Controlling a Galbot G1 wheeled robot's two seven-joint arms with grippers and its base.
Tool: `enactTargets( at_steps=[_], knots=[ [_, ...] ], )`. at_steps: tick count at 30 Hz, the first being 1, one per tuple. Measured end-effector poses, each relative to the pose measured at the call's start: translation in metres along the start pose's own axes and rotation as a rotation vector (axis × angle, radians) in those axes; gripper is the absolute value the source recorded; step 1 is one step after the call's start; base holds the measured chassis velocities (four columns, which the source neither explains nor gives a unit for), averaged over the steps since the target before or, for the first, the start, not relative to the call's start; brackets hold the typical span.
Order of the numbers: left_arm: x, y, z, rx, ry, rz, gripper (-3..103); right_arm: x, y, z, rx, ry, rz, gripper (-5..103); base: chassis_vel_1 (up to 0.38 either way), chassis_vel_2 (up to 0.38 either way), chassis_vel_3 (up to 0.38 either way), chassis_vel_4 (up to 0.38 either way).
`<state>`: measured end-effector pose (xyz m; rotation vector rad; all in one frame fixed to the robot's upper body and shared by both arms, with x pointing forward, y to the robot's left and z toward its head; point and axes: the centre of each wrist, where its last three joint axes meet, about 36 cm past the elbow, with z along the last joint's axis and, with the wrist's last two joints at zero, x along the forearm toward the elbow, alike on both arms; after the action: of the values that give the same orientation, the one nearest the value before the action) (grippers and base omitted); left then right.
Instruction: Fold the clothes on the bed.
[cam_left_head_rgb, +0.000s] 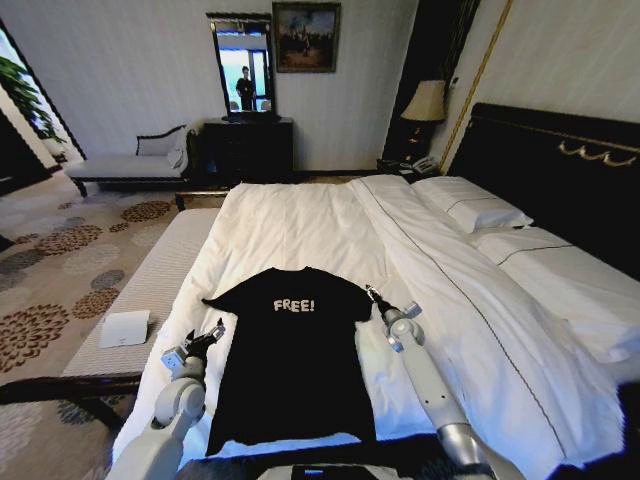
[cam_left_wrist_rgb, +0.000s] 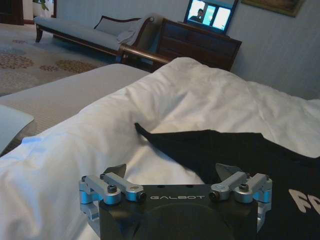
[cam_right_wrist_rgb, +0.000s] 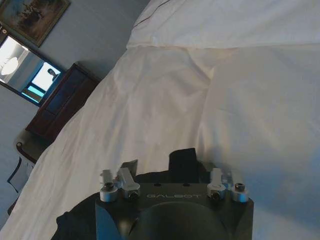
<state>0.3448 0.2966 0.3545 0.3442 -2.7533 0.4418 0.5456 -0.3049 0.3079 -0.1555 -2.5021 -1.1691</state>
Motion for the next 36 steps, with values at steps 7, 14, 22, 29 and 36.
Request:
enactTargets(
  at_steps=[7,14,22,29,36],
  knots=[
    [0.003,0.001,-0.001,-0.001,-0.001,-0.002,100,-0.003,0.0,0.003,0.004,0.007,0.006,38,0.0,0.0,0.0,0.0],
    [0.003,0.001,-0.002,0.005,-0.004,-0.003,100,-0.005,0.0,0.006,0.019,0.013,0.012,12,0.0,0.0,0.0,0.0],
    [0.005,0.0,0.0,0.012,-0.001,-0.001,100,-0.004,0.005,0.006,0.04,0.017,0.008,0,0.0,0.0,0.0,0.0],
    [0.008,-0.002,-0.003,0.024,-0.009,0.006,100,-0.002,0.024,0.005,0.068,0.011,-0.016,0,0.0,0.0,0.0,0.0],
    [0.014,-0.005,-0.003,0.042,-0.017,0.01,100,0.009,0.066,0.018,0.146,0.018,-0.096,0,0.0,0.0,0.0,0.0]
  ],
)
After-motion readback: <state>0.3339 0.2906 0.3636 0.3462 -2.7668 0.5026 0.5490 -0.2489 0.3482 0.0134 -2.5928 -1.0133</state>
